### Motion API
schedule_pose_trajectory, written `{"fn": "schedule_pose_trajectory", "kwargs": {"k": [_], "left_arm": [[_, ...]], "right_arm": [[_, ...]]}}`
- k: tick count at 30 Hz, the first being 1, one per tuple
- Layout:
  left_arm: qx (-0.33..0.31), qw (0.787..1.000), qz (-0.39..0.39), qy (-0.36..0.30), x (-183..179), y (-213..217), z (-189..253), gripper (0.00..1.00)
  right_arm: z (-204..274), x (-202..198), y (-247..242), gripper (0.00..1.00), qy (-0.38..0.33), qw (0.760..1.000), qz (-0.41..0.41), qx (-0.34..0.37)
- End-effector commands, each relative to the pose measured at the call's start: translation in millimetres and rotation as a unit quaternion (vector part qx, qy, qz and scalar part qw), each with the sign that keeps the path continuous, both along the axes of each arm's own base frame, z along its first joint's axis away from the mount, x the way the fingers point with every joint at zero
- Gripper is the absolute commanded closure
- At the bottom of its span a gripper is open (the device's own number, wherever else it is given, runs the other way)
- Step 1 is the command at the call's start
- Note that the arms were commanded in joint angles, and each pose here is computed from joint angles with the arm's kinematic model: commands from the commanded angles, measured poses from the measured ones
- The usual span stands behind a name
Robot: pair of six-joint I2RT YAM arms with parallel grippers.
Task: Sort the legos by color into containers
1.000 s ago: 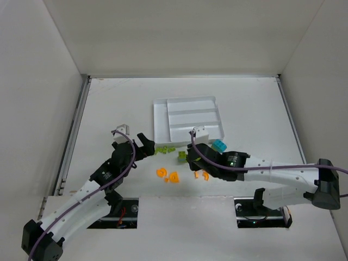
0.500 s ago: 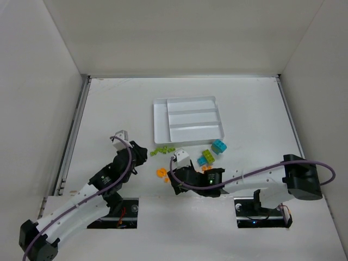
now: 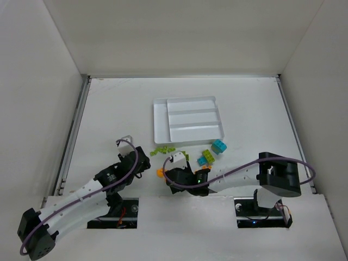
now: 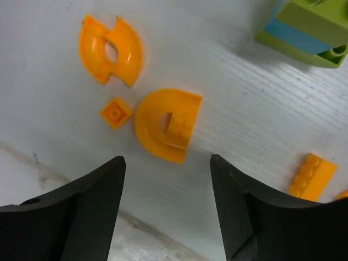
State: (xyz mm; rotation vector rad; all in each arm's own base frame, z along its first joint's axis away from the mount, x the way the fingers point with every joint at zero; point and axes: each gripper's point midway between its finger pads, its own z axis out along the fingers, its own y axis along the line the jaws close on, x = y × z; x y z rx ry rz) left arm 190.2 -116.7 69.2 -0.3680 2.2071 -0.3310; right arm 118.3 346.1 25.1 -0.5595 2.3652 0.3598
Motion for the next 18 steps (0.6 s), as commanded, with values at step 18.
{"fn": "schedule_pose_trajectory", "kwargs": {"k": [18], "left_arm": [[-0.035, 0.996, -0.079, 0.024, -19.6, -35.2, -3.8, 0.4]], "right_arm": [[17.6, 36.0, 3.7, 0.63, -0.032, 0.997, -0.064, 0.018]]}}
